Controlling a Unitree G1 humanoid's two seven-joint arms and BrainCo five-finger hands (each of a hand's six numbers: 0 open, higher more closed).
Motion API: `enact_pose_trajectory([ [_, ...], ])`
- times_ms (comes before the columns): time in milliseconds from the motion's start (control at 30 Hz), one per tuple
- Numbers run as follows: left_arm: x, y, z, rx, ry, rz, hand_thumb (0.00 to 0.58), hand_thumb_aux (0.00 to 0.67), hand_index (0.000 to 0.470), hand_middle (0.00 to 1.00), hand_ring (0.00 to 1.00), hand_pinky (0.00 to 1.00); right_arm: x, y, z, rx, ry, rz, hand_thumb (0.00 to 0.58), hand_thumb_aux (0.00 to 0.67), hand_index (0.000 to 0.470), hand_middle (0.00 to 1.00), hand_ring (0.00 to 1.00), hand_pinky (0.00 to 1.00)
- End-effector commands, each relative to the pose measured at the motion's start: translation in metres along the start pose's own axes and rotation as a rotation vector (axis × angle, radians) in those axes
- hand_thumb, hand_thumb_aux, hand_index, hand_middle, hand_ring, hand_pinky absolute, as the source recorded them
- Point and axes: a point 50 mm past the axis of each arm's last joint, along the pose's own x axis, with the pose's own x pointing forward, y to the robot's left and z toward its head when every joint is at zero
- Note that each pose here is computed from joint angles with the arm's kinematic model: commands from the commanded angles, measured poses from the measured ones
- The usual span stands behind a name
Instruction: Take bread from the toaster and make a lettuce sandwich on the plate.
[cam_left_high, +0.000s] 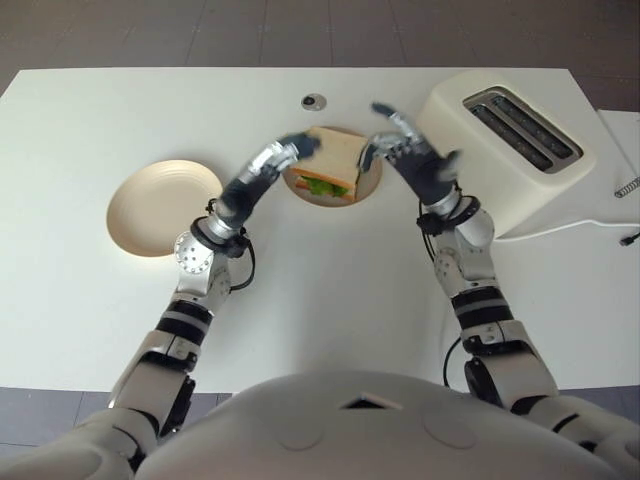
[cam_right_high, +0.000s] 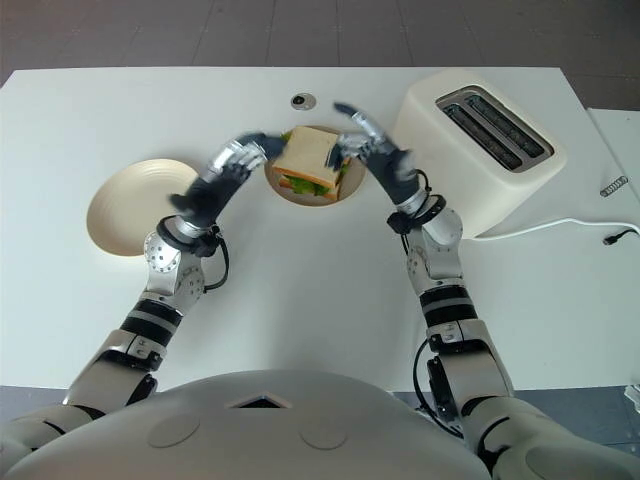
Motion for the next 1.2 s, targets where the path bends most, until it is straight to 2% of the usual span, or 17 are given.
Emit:
enact_pose_trajectory([
  [33, 0.006, 0.005, -0.001, -0.001, -0.039, 0.144, 0.0, 0.0, 0.0, 0.0, 0.0, 0.0, 0.004, 0.007, 0.001, -0.034, -0.049, -0.114, 0.0, 0.0, 0.0, 0.0, 0.0, 0.0],
  [200, 0.013, -0.004, -0.012, -0.008, -0.048, 0.245, 0.0, 0.0, 0.0, 0.0, 0.0, 0.0, 0.01, 0.023, -0.009, -0.053, -0.064, -0.173, 0.0, 0.0, 0.0, 0.0, 0.0, 0.0],
  [333, 0.016, -0.007, -0.016, -0.007, -0.037, 0.241, 0.0, 0.0, 0.0, 0.0, 0.0, 0.0, 0.013, 0.029, -0.008, -0.073, -0.062, -0.108, 0.0, 0.0, 0.0, 0.0, 0.0, 0.0],
  [800, 0.023, -0.004, -0.027, -0.01, -0.006, 0.243, 0.0, 0.0, 0.0, 0.0, 0.0, 0.0, 0.016, 0.026, -0.008, -0.088, -0.07, -0.102, 0.0, 0.0, 0.0, 0.0, 0.0, 0.0],
  [1200, 0.02, 0.003, -0.034, -0.014, 0.024, 0.236, 0.0, 0.0, 0.0, 0.0, 0.0, 0.0, 0.024, 0.019, -0.017, 0.164, -0.075, -0.171, 0.0, 0.0, 0.0, 0.0, 0.0, 0.0],
])
